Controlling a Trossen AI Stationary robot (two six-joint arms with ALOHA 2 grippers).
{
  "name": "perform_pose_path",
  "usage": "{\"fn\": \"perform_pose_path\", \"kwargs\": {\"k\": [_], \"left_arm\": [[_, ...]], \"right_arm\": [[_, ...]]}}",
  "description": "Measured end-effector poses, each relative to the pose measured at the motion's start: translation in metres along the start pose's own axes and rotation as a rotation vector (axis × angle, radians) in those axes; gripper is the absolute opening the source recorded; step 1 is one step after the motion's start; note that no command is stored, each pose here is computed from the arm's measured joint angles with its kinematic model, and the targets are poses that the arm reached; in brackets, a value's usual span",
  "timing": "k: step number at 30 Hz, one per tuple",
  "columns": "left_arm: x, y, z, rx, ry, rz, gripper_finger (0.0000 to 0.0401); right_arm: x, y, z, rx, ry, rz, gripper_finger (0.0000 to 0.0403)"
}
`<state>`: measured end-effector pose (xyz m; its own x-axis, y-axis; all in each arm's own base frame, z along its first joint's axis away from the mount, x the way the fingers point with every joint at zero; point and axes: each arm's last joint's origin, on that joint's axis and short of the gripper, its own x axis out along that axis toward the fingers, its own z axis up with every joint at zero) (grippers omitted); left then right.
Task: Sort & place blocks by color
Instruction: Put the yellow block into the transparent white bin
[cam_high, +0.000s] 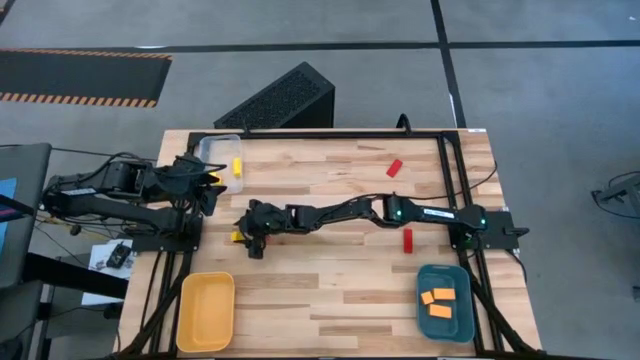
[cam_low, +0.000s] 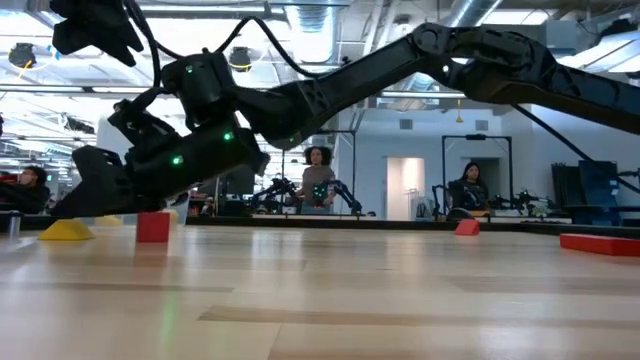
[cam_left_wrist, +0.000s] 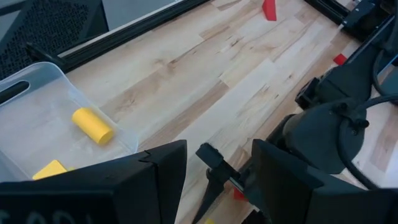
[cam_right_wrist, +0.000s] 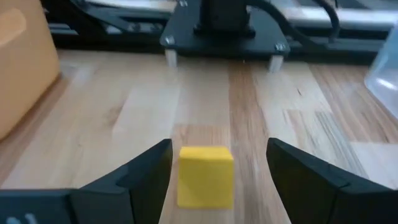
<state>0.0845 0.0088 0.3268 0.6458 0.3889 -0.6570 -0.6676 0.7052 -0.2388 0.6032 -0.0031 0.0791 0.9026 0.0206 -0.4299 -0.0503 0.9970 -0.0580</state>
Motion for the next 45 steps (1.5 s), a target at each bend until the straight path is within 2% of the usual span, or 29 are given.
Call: {"fn": "perform_pose_path", "kwargs": {"k": [4,8,12,18,24,30,36,45], "left_arm": [[0.0,0.0,0.0,0.0,-0.001,0.001,0.0168],[0.0,0.0,0.0,0.007,-0.008,0.009,0.0168],[0.0,0.001,0.001,0.024,-0.026,0.031,0.0168],[0.0,0.001,0.001,0.038,-0.033,0.038,0.0168],[0.0,0.002,0.0,0.061,-0.025,0.05,0.0168],[0.0,0.004,-0.001,0.099,-0.033,0.084,0.0168],[0.0,0.004,0.0,0.113,-0.044,0.094,0.0168],[0.0,0.004,0.0,0.104,-0.042,0.089,0.0168]], "right_arm": [[-0.005,-0.002,-0.001,0.03,0.091,-0.048,0.0286],[-0.011,-0.005,0.009,0.0,0.092,-0.114,0.0286],[-0.015,-0.022,0.014,-0.028,0.089,-0.185,0.0286],[-0.02,-0.048,0.02,0.042,0.063,-0.223,0.0286],[-0.019,-0.033,0.026,0.088,0.045,-0.161,0.0286],[-0.018,-0.009,0.043,0.049,-0.13,0.045,0.0286],[-0.002,-0.001,0.013,0.012,-0.101,0.074,0.0286],[0.002,-0.015,0.005,0.023,-0.116,0.057,0.0285]]}}
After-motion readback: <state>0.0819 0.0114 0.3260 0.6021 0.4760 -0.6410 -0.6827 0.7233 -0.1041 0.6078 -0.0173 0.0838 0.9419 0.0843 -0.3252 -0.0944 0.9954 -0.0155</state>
